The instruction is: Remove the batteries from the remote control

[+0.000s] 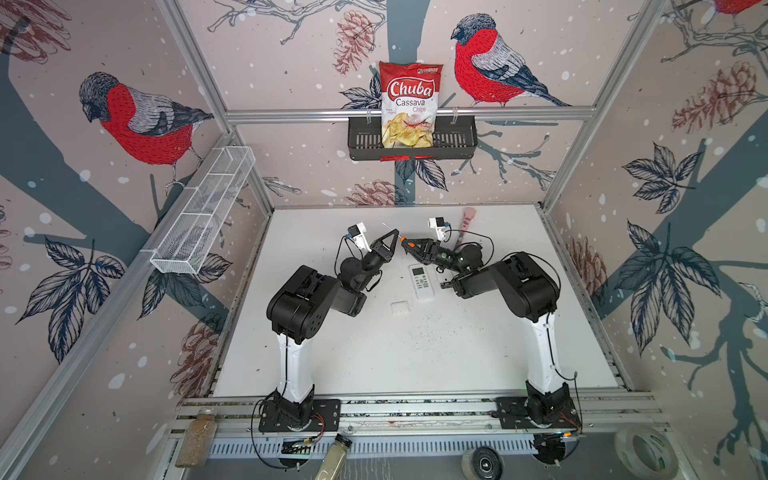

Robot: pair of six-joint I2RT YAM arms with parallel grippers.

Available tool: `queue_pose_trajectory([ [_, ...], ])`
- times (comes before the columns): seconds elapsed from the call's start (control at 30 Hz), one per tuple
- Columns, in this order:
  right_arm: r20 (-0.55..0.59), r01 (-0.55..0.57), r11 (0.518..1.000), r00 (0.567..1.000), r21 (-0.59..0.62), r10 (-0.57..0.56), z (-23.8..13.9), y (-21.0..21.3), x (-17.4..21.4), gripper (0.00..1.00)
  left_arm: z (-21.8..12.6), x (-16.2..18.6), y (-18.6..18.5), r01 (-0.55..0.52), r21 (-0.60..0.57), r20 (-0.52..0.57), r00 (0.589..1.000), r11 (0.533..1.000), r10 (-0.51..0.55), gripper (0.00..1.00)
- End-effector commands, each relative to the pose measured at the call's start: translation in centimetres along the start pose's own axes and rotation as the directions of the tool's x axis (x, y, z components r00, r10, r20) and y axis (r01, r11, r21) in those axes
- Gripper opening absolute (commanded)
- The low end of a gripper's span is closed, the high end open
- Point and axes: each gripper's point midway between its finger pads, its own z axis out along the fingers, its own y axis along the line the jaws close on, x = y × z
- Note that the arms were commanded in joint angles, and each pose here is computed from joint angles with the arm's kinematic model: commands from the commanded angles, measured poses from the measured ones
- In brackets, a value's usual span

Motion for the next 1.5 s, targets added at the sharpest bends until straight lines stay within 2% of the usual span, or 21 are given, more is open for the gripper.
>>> queue_pose_trajectory([
  [0.0, 0.072, 0.177, 0.973, 0.983, -0.147, -0.168, -0.5, 5.0, -1.2, 0.20, -0.6, -1.5, -3.9, -0.104, 0.155, 0.074, 0.993, 0.982, 0.094, 0.00],
  [0.1, 0.077, 0.182, 0.974, 0.982, -0.136, -0.173, -0.7, 5.0, -1.5, 0.20, -0.8, -1.5, -4.0, -0.109, 0.154, 0.073, 0.992, 0.982, 0.098, 0.00],
  [0.27, 0.080, 0.182, 0.977, 0.981, -0.110, -0.174, -0.8, 4.4, -1.7, 0.31, -0.9, -1.3, -4.3, -0.108, 0.163, 0.065, 0.993, 0.981, 0.099, 0.00],
  [0.43, 0.092, 0.185, 0.977, 0.980, -0.107, -0.175, -0.9, 4.4, -2.0, 0.29, -1.1, -1.0, -4.0, -0.105, 0.152, 0.059, 0.994, 0.983, 0.097, 0.00],
  [0.57, 0.091, 0.187, 0.976, 0.980, -0.109, -0.178, -0.9, 4.6, -2.1, 0.32, -1.1, -0.8, -3.8, -0.103, 0.147, 0.058, 0.994, 0.984, 0.096, 0.00],
  [0.77, 0.084, 0.187, 0.975, 0.980, -0.118, -0.178, -0.8, 4.8, -1.9, 0.45, -0.7, -0.6, -3.4, -0.097, 0.144, 0.059, 0.994, 0.985, 0.089, 0.00],
  [1.0, 0.073, 0.181, 0.977, 0.982, -0.115, -0.174, -0.7, 4.5, -1.4, 0.54, -0.6, -1.0, -3.0, -0.083, 0.128, 0.083, 0.994, 0.988, 0.073, 0.00],
  [1.47, 0.089, 0.167, 0.979, 0.983, -0.113, -0.158, -1.1, 3.7, -1.5, 0.55, 0.4, -1.3, -3.8, -0.055, 0.159, 0.097, 0.994, 0.986, 0.040, 0.00],
])
